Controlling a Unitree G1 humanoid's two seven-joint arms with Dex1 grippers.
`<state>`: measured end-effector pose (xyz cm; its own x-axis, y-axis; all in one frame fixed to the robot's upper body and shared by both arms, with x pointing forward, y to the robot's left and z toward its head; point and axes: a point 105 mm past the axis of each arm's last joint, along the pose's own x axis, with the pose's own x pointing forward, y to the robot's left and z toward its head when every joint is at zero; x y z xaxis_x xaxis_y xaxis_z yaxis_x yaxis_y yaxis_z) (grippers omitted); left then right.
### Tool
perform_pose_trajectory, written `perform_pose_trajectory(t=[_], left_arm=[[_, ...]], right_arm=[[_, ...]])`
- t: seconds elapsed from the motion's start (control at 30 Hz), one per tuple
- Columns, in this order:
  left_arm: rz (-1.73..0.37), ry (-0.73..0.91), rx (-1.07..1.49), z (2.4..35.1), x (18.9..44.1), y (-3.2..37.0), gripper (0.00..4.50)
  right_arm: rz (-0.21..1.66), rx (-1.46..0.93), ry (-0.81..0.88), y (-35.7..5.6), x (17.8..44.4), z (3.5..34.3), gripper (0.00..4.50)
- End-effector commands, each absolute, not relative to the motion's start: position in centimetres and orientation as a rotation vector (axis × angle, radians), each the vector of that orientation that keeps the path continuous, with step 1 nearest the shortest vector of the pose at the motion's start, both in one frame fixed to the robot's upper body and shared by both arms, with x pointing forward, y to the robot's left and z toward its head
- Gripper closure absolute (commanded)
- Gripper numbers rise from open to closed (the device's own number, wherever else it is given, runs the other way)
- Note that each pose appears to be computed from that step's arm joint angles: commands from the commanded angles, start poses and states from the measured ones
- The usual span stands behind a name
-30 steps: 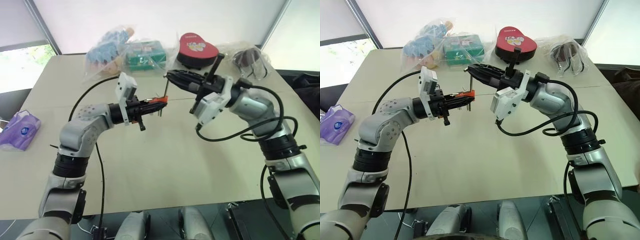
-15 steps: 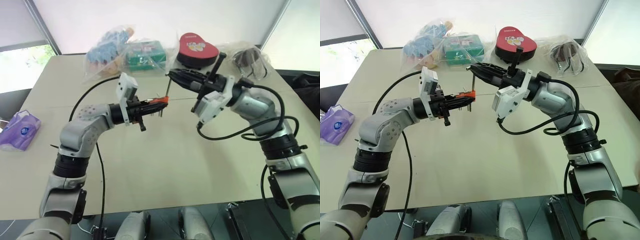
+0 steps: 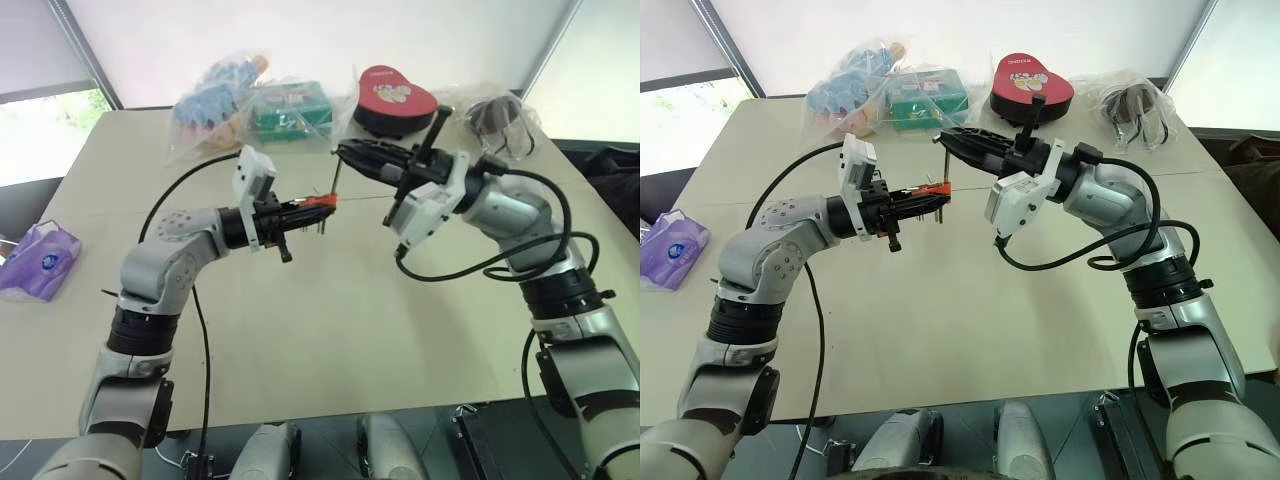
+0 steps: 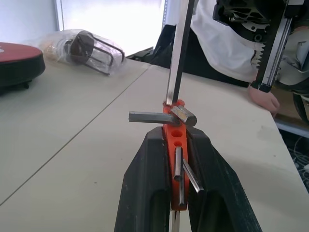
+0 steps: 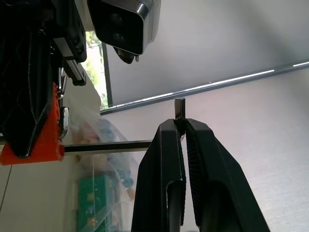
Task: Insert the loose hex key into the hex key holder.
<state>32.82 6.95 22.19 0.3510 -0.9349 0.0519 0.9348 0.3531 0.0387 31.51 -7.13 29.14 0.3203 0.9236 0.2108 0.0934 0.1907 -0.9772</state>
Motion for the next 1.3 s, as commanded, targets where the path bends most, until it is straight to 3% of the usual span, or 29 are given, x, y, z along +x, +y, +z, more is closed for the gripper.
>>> perform_pose_trajectory(t=[0.03,0.6,0.63,0.7,0.8,1.1,1.3], left_arm=[[-1.217,-0.132,0.030,23.5,32.6,7.0,4.50],[-1.244,-0.148,0.038,23.9,32.0,6.5,4.50],[-1.246,-0.148,0.039,23.9,32.0,6.4,4.50],[-1.249,-0.147,0.041,23.9,31.9,6.3,4.50],[-1.250,-0.145,0.041,23.8,31.8,6.3,4.50],[-1.233,-0.126,0.012,23.3,31.9,6.4,4.50],[-1.242,-0.104,-0.048,22.5,32.0,5.4,4.50]], right_arm=[[0.759,-1.234,-1.147,-7.5,30.6,30.5,4.49],[0.843,-1.239,-1.060,-7.2,31.3,28.6,4.49],[0.848,-1.238,-1.056,-7.1,31.4,28.5,3.77],[0.853,-1.236,-1.048,-7.0,31.6,28.4,3.08],[0.862,-1.224,-1.021,-7.1,31.8,28.1,1.46],[0.879,-1.145,-0.869,-9.0,31.6,25.4,1.46],[0.792,-0.975,-0.635,-12.6,31.0,23.0,1.46]])
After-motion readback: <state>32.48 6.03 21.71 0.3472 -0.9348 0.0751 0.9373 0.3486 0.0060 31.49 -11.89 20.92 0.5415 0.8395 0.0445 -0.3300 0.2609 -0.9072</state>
